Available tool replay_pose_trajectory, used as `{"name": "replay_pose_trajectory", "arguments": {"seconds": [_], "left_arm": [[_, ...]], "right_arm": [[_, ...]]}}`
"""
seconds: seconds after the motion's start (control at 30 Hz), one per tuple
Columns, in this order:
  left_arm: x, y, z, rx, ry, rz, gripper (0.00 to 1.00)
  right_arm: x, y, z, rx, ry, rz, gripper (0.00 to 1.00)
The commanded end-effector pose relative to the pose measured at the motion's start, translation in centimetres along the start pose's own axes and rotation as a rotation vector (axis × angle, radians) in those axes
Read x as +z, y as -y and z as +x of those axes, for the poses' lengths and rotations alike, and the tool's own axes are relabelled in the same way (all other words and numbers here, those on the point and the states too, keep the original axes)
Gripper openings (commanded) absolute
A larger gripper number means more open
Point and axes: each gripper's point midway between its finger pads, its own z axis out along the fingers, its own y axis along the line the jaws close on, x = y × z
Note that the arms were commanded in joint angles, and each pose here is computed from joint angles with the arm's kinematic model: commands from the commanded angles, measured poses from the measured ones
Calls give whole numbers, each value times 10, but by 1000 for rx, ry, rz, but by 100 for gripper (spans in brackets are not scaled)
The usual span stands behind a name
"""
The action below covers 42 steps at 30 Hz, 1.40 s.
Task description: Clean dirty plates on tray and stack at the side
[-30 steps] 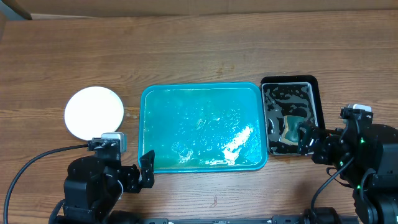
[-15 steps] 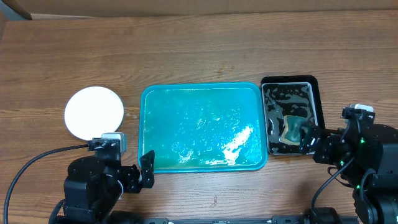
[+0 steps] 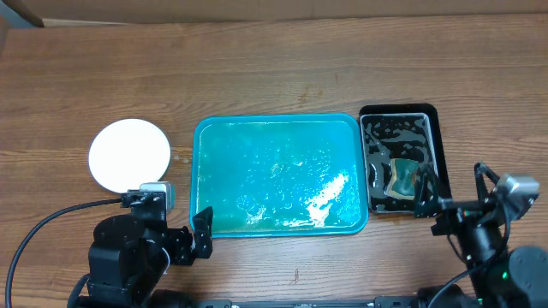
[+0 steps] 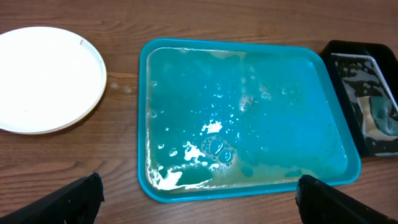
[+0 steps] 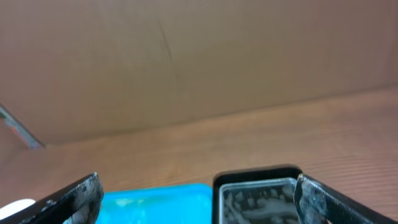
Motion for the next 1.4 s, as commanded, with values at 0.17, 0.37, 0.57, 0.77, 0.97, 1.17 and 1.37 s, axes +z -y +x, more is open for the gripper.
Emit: {"name": "replay_pose_trajectory", "arguments": {"seconds": [0.17,0.37,0.57,0.77,0.97,1.17,1.37], "left_arm": [[0,-2,1,-5,1,-10,100],[0,-2,1,-5,1,-10,100],[0,-2,1,-5,1,-10,100],[0,-2,1,-5,1,-10,100],[0,-2,1,-6,1,-10,100],[0,-2,1,-5,1,-10,100],[0,-2,1,-5,1,-10,100]], "right_arm": [[5,4,22,-6,176,-63,100],[16,8,37,-10,247,-83,100],[33,22,76,-11,189,-55,100],[45,32,121,-10,89,-49,100],[46,33,132,-114,51,-47,100],[46,35,131,-112,53,-33,100],[46,35,131,-112,54,-33,100]]}}
